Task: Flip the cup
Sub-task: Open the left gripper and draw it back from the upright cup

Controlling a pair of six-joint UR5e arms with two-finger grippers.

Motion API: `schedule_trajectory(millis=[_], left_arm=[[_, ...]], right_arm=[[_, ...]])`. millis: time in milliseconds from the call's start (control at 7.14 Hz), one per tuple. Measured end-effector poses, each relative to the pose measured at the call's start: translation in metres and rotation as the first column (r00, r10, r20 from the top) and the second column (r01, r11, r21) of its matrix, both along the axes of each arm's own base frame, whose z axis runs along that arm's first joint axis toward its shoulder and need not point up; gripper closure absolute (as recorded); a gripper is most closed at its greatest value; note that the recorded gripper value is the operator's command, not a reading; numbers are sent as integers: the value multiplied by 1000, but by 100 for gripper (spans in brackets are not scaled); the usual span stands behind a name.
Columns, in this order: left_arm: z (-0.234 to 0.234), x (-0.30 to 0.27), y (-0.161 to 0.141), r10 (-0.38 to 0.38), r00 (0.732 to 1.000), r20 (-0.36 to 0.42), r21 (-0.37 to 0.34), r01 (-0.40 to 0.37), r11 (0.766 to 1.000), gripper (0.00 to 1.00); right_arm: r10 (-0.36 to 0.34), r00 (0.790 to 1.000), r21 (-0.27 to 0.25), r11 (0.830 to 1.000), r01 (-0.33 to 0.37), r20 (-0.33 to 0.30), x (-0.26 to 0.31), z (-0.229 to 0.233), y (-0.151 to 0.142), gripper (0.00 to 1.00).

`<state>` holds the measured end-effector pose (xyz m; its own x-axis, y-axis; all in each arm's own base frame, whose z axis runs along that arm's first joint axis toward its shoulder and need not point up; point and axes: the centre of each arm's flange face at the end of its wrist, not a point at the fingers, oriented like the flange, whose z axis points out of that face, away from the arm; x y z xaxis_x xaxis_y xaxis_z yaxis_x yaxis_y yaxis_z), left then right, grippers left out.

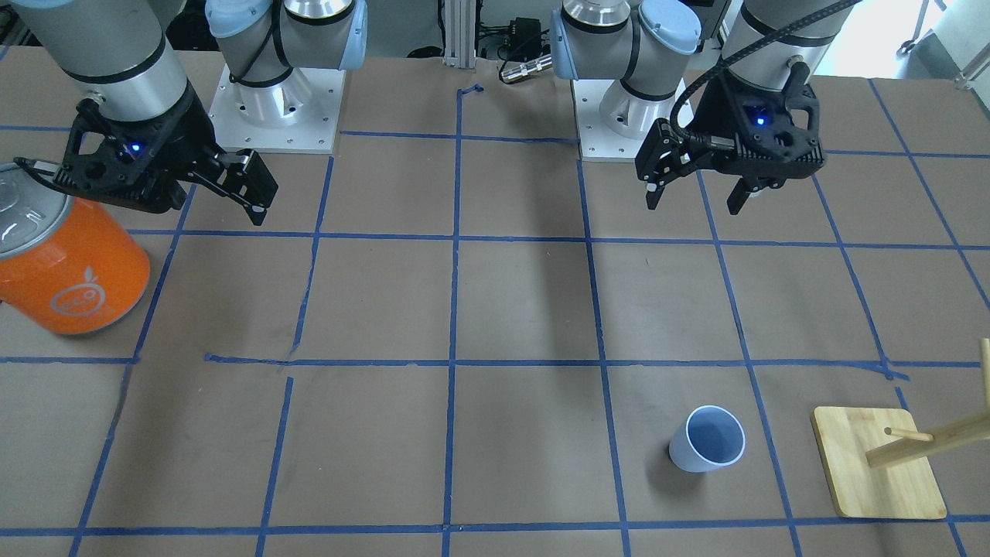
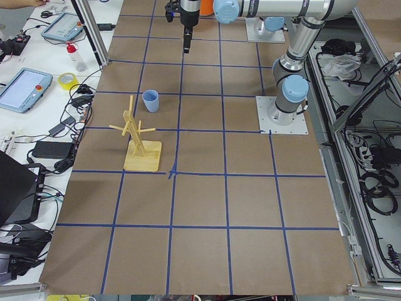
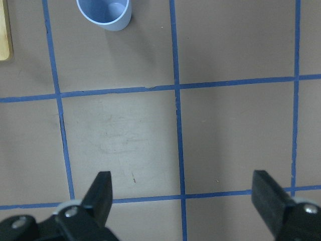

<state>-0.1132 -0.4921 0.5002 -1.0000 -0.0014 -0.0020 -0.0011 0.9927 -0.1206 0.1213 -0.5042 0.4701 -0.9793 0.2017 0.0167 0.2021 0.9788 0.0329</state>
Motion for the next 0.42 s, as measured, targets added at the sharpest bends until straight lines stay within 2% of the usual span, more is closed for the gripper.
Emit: schedule_trajectory(millis=[280,420], left_arm=[[2,-8,-9,10,1000,6,-19,-10,1000,0],[2,-10,-11,9,1000,6,-24,-9,1000,0]], right_arm=[[-3,1000,-2,1000,3,-2,0,1,-1,0],[-2,1000,-39,999,1,-8,-1,15,2,0]])
